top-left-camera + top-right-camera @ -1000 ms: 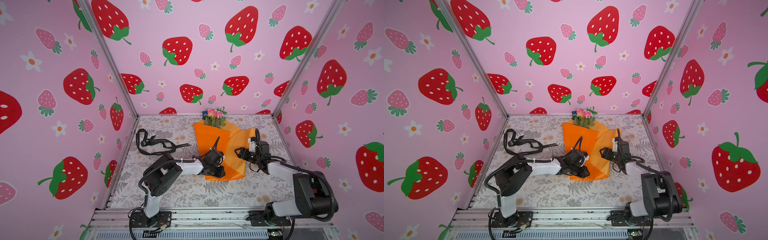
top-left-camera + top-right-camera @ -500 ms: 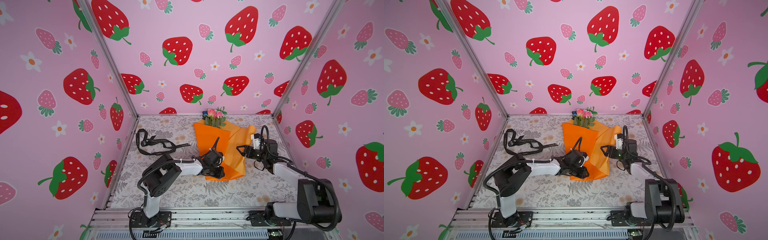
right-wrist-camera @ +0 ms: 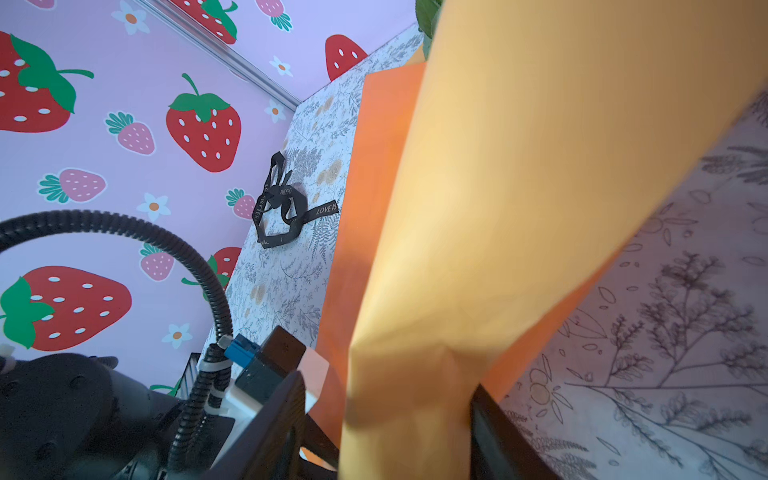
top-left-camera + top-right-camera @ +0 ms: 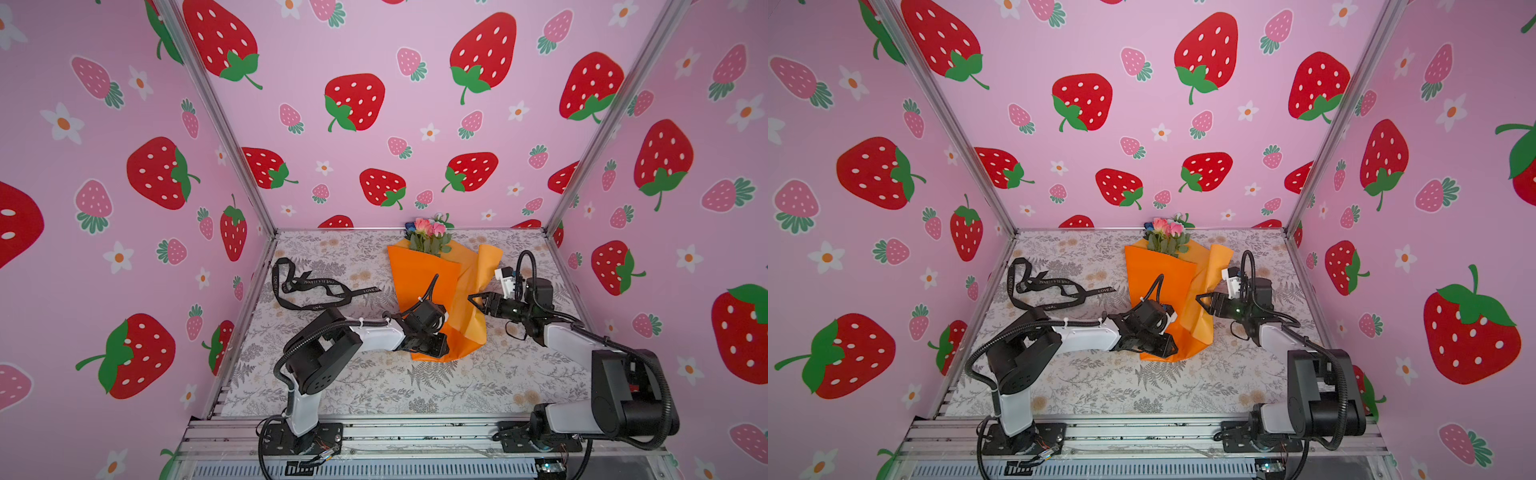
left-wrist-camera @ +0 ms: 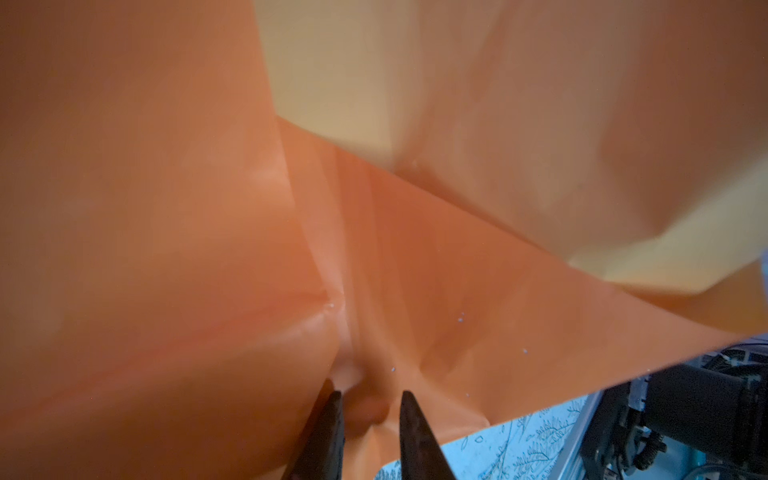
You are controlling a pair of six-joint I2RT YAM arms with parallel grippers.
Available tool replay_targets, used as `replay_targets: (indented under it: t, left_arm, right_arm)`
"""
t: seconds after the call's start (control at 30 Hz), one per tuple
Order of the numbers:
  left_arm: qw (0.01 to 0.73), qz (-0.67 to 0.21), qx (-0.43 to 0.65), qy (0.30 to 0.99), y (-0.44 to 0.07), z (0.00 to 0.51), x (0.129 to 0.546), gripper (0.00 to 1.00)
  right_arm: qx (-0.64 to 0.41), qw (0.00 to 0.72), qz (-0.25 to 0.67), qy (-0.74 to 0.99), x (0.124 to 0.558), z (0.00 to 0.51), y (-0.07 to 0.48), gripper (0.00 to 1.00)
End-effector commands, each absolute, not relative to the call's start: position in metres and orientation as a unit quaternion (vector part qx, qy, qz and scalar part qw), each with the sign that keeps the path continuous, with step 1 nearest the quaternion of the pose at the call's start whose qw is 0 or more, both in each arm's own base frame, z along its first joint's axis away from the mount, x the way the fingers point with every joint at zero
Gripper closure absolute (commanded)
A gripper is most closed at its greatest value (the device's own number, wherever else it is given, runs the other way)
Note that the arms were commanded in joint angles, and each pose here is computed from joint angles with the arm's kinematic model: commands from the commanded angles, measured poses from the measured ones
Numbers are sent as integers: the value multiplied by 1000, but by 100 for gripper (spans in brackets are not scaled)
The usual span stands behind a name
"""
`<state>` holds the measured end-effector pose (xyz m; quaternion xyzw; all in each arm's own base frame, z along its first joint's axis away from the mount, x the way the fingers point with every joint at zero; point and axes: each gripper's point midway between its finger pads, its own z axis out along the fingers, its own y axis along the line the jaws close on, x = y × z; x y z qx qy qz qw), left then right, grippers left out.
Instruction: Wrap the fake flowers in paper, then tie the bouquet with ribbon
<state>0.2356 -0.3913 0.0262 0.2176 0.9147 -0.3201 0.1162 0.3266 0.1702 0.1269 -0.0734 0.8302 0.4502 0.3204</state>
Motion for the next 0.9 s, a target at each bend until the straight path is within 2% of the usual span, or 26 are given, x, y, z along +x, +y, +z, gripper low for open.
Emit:
replay_targets:
  t: [0.0,0.23,0.63,0.87]
  left_arm:
    - [110,-314,221,917,-386,26,230,74]
    - [111,-313,222,917,-386,26,230,74]
    - [112,-318,226,914,-387,31,229,74]
    - [108,-341,259,897,-398,46,221,74]
  right_arm:
    - [-73,300,450,838,320,121,172,51]
    - [-60,298,426,852,313,123,167,54]
    - [2,272,280,921,298,96,138,74]
    - [19,264,217,940,296,88,123,78]
